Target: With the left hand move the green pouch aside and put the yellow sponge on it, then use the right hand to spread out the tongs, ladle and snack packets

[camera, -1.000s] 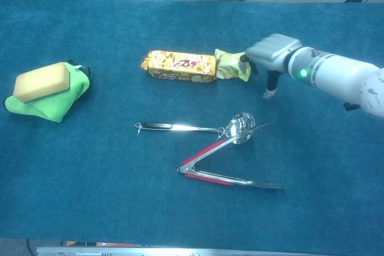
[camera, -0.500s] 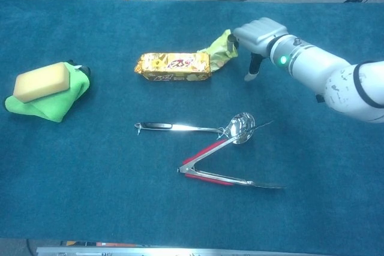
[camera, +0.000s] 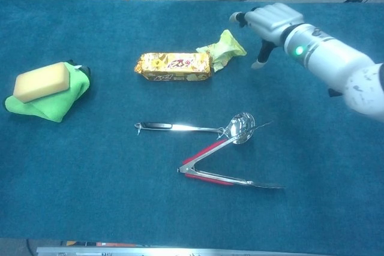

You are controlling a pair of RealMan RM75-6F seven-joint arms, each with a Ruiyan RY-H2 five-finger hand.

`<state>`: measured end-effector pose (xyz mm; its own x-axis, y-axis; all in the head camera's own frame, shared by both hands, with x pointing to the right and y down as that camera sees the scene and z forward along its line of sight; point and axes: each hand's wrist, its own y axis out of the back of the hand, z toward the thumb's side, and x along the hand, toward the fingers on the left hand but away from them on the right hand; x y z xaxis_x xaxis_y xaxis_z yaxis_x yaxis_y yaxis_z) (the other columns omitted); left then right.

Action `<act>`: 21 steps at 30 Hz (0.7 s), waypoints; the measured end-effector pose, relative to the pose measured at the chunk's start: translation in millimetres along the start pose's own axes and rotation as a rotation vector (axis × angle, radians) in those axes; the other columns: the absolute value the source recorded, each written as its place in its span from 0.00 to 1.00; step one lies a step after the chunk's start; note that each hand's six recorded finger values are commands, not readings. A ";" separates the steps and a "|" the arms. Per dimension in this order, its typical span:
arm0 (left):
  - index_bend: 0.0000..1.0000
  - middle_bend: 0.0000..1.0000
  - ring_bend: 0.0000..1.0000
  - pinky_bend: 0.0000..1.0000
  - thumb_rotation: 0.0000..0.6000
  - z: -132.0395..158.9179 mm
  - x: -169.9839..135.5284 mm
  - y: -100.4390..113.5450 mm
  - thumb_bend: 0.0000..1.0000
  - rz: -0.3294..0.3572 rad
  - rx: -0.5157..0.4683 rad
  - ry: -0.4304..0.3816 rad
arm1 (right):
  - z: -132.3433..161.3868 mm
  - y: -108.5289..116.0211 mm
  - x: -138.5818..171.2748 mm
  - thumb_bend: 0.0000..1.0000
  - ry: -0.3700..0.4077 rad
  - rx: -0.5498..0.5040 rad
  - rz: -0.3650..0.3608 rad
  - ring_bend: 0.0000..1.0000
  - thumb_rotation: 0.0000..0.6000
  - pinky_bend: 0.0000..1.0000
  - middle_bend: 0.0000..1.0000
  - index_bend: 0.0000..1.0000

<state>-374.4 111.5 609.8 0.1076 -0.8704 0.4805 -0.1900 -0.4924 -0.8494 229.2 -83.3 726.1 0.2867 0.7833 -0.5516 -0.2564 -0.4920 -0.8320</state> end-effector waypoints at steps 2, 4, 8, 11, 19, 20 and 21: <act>0.00 0.00 0.00 0.14 1.00 -0.9 0.0 2.3 0.27 0.010 -0.002 0.004 | -6.8 5.6 7.3 0.00 -0.002 -0.016 -0.012 0.11 1.00 0.26 0.21 0.00; 0.00 0.00 0.00 0.14 1.00 -2.1 0.4 5.5 0.27 0.027 -0.007 0.009 | -15.8 12.2 16.7 0.00 -0.007 -0.028 -0.032 0.11 1.00 0.26 0.22 0.00; 0.00 0.00 0.00 0.14 1.00 -3.3 3.0 9.6 0.27 0.064 -0.017 0.013 | -38.3 24.7 37.4 0.00 -0.036 -0.043 -0.094 0.11 1.00 0.26 0.25 0.00; 0.00 0.00 0.00 0.14 1.00 -2.9 5.9 11.9 0.27 0.087 -0.023 0.012 | -55.8 31.8 55.2 0.00 -0.064 -0.061 -0.141 0.11 1.00 0.26 0.26 0.00; 0.00 0.00 0.00 0.14 1.00 -7.7 17.0 14.3 0.27 0.141 0.013 0.016 | -92.5 34.2 110.3 0.01 -0.121 -0.046 -0.237 0.14 1.00 0.27 0.31 0.00; 0.00 0.00 0.00 0.14 1.00 -8.4 18.4 14.3 0.26 0.146 0.018 0.018 | -97.4 33.1 117.7 0.02 -0.132 -0.043 -0.246 0.15 1.00 0.27 0.32 0.00; 0.00 0.00 0.00 0.14 1.00 -8.8 20.2 14.6 0.27 0.155 0.021 0.020 | -102.5 31.7 125.3 0.03 -0.144 -0.041 -0.255 0.15 1.00 0.27 0.32 0.01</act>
<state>-383.6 86.7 609.0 0.0594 -0.9358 0.3474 -0.1825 -0.3524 -0.9179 351.6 -39.7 624.4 0.2021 0.9281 -0.3128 -0.1545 -0.2852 -0.9459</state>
